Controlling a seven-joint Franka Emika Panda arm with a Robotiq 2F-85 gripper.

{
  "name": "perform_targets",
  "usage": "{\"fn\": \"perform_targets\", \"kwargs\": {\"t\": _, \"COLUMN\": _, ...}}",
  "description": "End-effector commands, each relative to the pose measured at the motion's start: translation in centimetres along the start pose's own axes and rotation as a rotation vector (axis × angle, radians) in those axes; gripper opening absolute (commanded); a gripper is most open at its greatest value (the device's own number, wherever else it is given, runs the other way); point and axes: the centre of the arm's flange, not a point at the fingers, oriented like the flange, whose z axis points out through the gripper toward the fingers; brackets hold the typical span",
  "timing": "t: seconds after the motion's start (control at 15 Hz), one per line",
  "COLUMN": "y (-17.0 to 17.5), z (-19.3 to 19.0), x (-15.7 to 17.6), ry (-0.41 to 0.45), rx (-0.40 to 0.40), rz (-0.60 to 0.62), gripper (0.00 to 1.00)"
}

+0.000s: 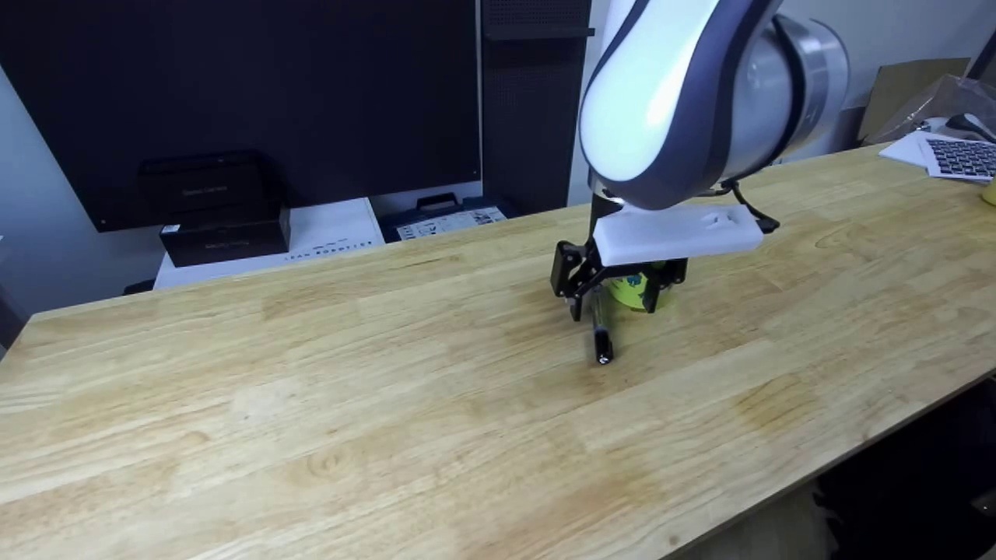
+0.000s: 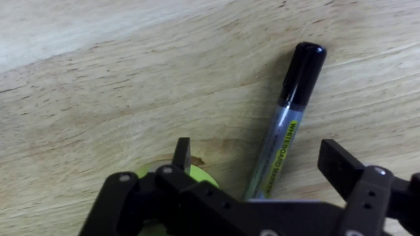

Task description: Pick up the black marker and put it inside the yellow mug

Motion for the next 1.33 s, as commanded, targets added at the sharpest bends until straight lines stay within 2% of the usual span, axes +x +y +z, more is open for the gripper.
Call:
{"fn": "perform_targets", "kwargs": {"t": 0.0, "y": -2.1, "z": 1.5, "x": 1.6, "ry": 0.010, "rx": -0.005, "rz": 0.004, "gripper": 0.75}}
{"fn": "perform_targets", "kwargs": {"t": 0.07, "y": -2.5, "z": 1.8, "x": 1.7, "ry": 0.012, "rx": -0.004, "rz": -0.004, "gripper": 0.74}}
{"fn": "perform_targets", "kwargs": {"t": 0.4, "y": -4.1, "z": 1.5, "x": 1.9, "ry": 0.033, "rx": 0.018, "rz": -0.028, "gripper": 0.40}}
{"fn": "perform_targets", "kwargs": {"t": 0.73, "y": -6.1, "z": -0.5, "x": 1.6, "ry": 0.057, "rx": 0.035, "rz": -0.075, "gripper": 0.05}}
{"fn": "perform_targets", "kwargs": {"t": 1.0, "y": -7.5, "z": -3.7, "x": 0.9, "ry": 0.077, "rx": 0.040, "rz": -0.118, "gripper": 0.06}}
{"fn": "perform_targets", "kwargs": {"t": 1.27, "y": -7.2, "z": -9.8, "x": -0.1, "ry": 0.111, "rx": 0.049, "rz": -0.118, "gripper": 0.06}}
